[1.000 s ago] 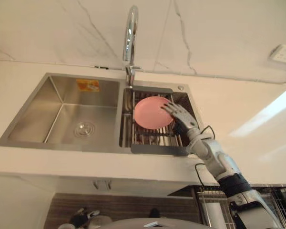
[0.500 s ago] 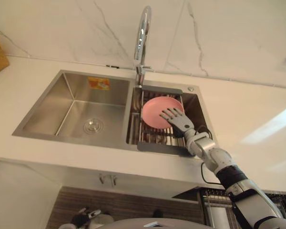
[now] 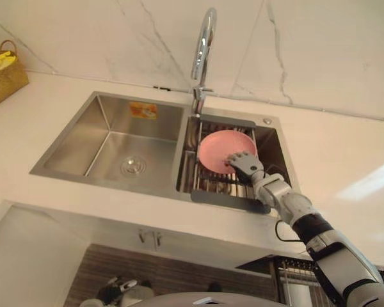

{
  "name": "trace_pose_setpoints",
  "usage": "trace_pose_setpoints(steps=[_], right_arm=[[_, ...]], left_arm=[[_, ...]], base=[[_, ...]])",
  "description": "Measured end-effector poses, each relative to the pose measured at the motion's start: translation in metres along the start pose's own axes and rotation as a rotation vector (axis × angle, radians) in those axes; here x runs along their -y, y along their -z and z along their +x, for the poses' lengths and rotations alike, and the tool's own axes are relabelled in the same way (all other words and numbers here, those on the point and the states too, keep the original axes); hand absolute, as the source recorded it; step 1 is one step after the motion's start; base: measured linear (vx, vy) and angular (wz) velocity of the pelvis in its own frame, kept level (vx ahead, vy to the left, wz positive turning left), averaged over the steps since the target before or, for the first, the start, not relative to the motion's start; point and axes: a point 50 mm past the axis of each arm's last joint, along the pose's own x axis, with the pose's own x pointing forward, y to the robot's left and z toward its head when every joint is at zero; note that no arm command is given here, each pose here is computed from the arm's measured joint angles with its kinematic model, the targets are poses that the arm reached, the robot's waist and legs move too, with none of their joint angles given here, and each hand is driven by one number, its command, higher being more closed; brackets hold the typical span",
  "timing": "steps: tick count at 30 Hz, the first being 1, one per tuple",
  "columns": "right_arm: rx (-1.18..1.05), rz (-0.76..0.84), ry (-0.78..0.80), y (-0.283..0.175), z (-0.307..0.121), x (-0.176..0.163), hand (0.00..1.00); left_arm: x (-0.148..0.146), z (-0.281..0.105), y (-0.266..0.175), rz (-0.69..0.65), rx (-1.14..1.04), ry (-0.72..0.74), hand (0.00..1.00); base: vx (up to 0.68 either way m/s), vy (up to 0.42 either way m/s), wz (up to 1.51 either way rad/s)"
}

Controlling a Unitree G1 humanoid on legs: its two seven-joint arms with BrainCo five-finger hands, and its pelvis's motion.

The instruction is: Walk over to the sink, pick up the cup, carry it to the dishwasher, place the cup inside the dishwasher, then close the dishwasher door

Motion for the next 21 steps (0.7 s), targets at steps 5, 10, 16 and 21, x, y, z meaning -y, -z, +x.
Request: trace_pose_setpoints(steps=[5,10,16,21], right_arm=[[-0.006,-0.010,-0.029,0.002,0.001,-0.004,1.00],[-0.029,-0.012,-0.028,0.007,0.000,-0.007,1.00],[-0.058,-0.015,0.016,0.013,0.000,-0.009,1.00],[-0.067,-0.016,0.081,0.015,-0.002,-0.009,1.00]], left_arm=[[0.001,0.000,-0.001,0.008,0.003,0.005,0.00],[0.002,0.000,-0.002,0.015,0.008,0.010,0.00],[0.003,0.001,-0.003,0.027,0.016,0.016,0.00],[0.004,0.001,-0.003,0.029,0.016,0.017,0.00]], base=[[-0.03,0.013,0.04],[0.00,0.000,0.00],[0.00,0.000,0.00],[0.00,0.000,0.00]])
